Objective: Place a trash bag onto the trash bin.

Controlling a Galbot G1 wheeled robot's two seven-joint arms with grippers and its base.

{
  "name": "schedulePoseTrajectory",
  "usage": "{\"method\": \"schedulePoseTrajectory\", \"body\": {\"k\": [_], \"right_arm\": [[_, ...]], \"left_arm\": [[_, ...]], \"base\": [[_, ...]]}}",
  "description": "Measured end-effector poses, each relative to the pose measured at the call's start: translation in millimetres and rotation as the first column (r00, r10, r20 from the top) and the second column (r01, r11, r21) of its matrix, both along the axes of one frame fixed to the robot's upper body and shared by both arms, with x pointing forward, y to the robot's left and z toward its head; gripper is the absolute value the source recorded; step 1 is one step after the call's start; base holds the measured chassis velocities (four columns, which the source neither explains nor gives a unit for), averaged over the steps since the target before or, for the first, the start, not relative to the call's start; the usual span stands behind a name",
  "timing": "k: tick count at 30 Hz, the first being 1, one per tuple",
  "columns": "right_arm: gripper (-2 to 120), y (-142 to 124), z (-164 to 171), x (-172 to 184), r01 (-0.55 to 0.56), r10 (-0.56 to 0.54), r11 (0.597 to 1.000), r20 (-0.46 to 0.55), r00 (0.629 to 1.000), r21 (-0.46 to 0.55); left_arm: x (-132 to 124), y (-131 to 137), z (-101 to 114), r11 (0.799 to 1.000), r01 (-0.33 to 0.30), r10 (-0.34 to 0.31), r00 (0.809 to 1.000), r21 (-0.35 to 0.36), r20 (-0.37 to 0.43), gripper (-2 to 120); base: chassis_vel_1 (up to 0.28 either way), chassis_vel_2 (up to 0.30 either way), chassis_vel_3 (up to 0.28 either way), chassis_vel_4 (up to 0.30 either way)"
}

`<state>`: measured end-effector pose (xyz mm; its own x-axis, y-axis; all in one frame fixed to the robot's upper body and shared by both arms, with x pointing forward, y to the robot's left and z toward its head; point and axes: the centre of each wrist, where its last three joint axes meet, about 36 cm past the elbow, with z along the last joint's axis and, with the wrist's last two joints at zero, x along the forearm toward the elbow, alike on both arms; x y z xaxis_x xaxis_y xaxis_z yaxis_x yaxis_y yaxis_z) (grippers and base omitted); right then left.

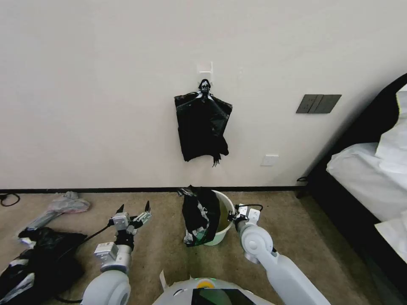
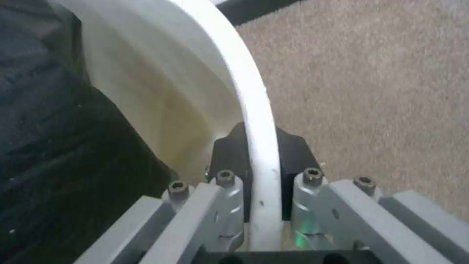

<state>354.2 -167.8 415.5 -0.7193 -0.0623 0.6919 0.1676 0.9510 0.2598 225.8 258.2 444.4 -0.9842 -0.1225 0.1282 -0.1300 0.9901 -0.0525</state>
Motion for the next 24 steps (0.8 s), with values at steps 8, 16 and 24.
{"method": "schedulePoseTrajectory", "body": {"k": [8, 16, 24], "right_arm": [[34, -5.9, 13.3, -4.1, -0.019, 0.02, 1.0, 0.035, 0.999, -0.019], [63, -21.9, 53.8, -20.0, -0.066, 0.1, 0.984, 0.213, 0.972, -0.164], [92, -17.1, 94.4, -39.6, -0.333, 0.413, 0.905, 0.365, 0.834, -0.264]], "left_arm": [[-1.1, -5.1, 0.0, 1.0, 0.011, -0.011, 1.0, -0.01, 0.0, 100], [-2.4, -10.2, -2.2, 1.0, 0.021, -0.021, 1.0, -0.011, -0.004, 100], [-5.6, -13.6, -5.1, 0.999, 0.035, -0.035, 0.999, 0.0, -0.016, 100]], "base": [[0.0, 0.0, 0.0, 0.0], [0.0, 0.0, 0.0, 0.0], [0.0, 0.0, 0.0, 0.0]]}}
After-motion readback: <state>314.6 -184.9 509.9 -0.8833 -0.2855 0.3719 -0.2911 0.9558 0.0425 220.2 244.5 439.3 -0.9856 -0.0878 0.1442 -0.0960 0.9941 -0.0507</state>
